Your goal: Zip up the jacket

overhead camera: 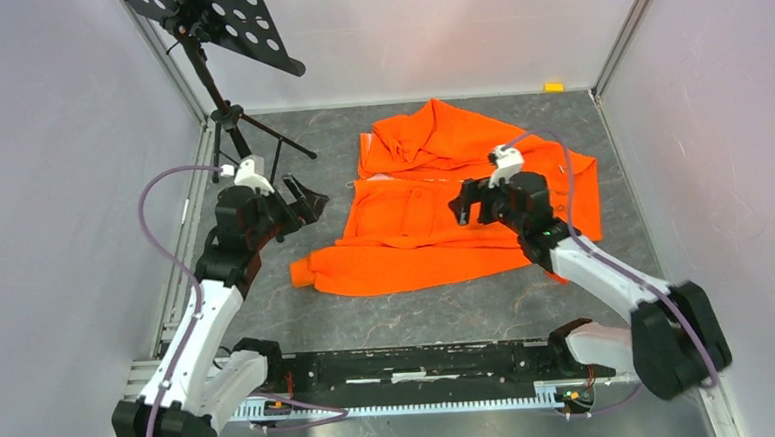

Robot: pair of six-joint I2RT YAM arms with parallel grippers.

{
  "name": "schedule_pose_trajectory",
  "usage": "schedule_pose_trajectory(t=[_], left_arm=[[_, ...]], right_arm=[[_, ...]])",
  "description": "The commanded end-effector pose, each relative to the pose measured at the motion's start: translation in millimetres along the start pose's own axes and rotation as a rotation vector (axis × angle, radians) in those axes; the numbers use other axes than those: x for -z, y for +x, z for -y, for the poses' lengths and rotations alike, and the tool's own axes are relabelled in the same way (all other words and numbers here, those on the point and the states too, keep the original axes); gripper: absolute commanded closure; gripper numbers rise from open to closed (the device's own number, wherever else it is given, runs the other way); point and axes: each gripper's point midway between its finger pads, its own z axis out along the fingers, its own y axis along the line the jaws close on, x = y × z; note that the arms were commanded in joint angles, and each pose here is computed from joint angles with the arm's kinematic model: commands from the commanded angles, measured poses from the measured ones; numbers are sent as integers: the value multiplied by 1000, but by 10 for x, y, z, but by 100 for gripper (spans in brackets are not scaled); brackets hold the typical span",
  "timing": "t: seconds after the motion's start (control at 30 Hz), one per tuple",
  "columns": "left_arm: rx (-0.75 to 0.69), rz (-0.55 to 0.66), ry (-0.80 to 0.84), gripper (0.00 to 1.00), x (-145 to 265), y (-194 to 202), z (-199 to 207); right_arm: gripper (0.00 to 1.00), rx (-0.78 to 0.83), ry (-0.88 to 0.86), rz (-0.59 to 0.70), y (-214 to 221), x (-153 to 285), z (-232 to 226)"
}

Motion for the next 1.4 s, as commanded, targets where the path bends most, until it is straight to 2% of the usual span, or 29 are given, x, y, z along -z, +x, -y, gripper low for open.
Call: schedule_pose_trajectory(t=[0.0, 0.07, 0.27, 0.43, 0.53, 0.63, 0.77, 0.97, 1.07, 1.23, 1.37], left_arm=[[121, -148, 78, 0, -159, 258, 127], [166, -213, 107, 0, -253, 361, 172], [233, -361, 167, 0, -432, 581, 251], [265, -405, 160, 11, -508, 699, 210], [286, -409, 150, 13, -570, 706, 193], [319, -421, 147, 17, -663, 718, 193], [380, -440, 153, 29, -786, 737, 211], [417, -426, 117, 27, -882, 723, 161], [431, -431, 94, 26, -944, 720, 132], [469, -456, 71, 25, -1119, 734, 99], [523, -465, 85, 30, -1332, 718, 117]], right_arm=[[3, -26, -370, -56, -72, -287, -797], [13, 11, -457, -110, 28, -457, -1037], [22, 49, -520, -132, 30, -993, -1351], [37, 82, -527, -168, 95, -1418, -1507], [37, 109, -496, -130, 44, -1581, -1548], [31, 162, -495, -110, 28, -1760, -1583], [31, 292, -471, -147, 156, -1997, -1539], [38, 432, -453, -175, 365, -2023, -1510], [49, 398, -502, -191, 454, -1914, -1573], [62, 320, -555, -198, 627, -1661, -1674], [66, 240, -589, -220, 787, -1555, -1708]])
